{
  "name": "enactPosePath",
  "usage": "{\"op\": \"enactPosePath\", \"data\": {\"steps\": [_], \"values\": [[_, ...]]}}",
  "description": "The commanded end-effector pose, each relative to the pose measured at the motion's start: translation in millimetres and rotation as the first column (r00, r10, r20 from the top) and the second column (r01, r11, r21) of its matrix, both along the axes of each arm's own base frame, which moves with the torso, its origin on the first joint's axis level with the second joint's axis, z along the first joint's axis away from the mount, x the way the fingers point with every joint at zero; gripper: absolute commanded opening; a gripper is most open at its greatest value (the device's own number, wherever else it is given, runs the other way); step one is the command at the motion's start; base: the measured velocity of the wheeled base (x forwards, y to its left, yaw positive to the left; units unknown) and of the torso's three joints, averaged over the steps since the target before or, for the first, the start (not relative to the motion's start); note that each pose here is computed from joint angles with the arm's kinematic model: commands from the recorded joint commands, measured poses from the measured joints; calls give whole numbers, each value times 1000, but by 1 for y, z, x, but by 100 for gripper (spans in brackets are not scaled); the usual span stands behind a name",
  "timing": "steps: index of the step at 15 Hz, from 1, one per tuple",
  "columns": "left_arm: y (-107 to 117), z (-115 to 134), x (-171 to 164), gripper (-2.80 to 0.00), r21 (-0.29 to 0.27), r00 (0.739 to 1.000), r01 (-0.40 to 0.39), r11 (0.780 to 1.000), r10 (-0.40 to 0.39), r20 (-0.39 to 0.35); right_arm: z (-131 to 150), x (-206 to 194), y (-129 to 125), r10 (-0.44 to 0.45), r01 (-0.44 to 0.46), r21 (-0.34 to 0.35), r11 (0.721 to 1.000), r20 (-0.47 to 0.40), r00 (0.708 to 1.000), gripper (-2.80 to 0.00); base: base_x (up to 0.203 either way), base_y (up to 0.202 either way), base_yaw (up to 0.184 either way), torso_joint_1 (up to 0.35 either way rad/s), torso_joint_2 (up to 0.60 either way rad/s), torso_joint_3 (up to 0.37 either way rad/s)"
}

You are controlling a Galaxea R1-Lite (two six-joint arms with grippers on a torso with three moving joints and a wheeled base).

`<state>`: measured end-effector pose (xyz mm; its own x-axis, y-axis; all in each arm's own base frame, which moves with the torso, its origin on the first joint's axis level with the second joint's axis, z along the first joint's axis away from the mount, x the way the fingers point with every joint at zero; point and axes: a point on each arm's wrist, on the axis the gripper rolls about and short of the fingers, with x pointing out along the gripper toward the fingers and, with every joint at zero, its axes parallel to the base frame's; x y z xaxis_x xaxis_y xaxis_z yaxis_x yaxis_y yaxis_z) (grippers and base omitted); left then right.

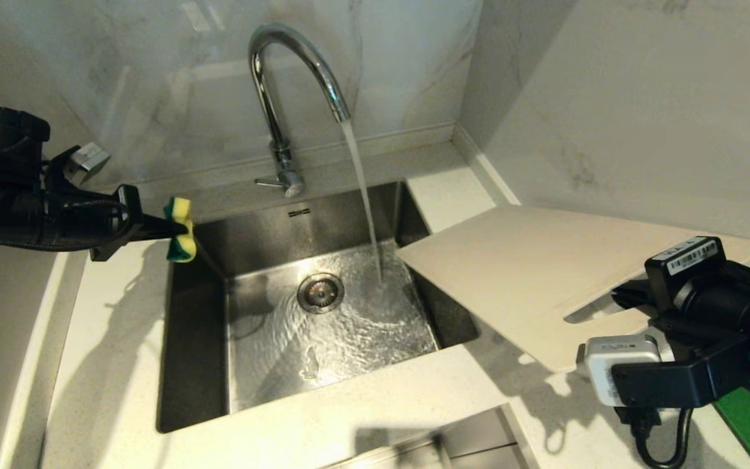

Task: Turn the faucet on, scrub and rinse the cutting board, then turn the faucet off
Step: Put down the cutting board

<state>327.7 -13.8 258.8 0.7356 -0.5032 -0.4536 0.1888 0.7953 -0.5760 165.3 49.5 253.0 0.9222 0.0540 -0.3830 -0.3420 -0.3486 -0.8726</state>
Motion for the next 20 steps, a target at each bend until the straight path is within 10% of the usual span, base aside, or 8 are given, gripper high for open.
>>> {"op": "enactPosePath", "data": {"steps": [1,10,20], "values": [[-1,3,0,-280,-4,1000,4,1000,-4,-9,-6,1,0,-30,30,7,1000,-54,998,-280,0,0,0,0,0,0],[-11,8,-1,-280,-3,999,32,999,-32,-4,-22,-10,9,-55,58,8,998,-204,977,-280,0,0,0,0,0,0],[-13,7,-1,-280,-1,999,35,999,-35,-9,-90,-23,32,-93,213,164,963,-540,837,-280,0,0,0,0,0,0]]}}
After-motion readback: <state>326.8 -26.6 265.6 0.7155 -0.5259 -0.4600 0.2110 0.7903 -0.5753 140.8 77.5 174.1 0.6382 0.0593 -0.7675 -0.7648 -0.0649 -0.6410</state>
